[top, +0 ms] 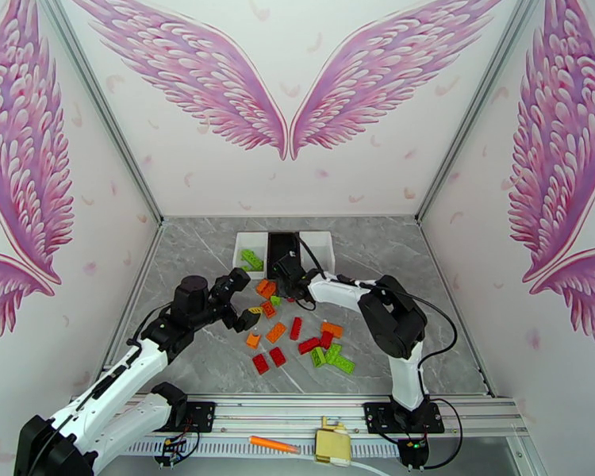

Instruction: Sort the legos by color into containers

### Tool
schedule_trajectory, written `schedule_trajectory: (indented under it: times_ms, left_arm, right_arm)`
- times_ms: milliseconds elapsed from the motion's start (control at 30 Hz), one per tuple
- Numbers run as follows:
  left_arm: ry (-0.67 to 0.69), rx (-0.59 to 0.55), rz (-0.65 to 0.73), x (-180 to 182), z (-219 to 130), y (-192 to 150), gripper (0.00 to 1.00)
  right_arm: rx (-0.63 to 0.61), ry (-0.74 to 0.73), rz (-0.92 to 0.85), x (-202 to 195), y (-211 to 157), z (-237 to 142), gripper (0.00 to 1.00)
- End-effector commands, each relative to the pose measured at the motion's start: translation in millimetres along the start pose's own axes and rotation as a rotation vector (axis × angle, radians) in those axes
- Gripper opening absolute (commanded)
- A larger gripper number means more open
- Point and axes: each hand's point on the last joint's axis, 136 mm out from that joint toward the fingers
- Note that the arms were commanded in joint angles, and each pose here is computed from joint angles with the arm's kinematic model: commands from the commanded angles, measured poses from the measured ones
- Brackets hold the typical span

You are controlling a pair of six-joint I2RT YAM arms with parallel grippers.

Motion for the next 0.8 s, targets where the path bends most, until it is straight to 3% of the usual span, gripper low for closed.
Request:
schedule_trajectory:
  times_ms: [0,267,533,767]
  left_arm:
    - [-0.005,0.021,0.012,1,3,-11,0.99]
    - [0.000,0.047,0.005,9,9,-21,0.99]
    - [-0.001,-0.025,-0.003,7,5,-9,0.99]
    - [0.023,-0.150,-0.143,6,-3,25,0.99]
  right_arm:
    - [0.023,-0.032,-0.010,-2,0,3,0.45]
    - [0.019,0.001,-0.015,-4,7,-2,0.24]
    - [-0.165,0.049,-0.010,-7,34,-48,0.22]
    - [-0.323,0.031,-0.056,-23,68,-75,0.24]
Point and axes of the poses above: each hand's point on the last joint's axis, 136 mm out from that joint toward the fingers, its own z axis out along the fingers, its own x axis along the line the jaws close on, y = z × x, and after that the axes turned 11 degrees about -z, right-handed
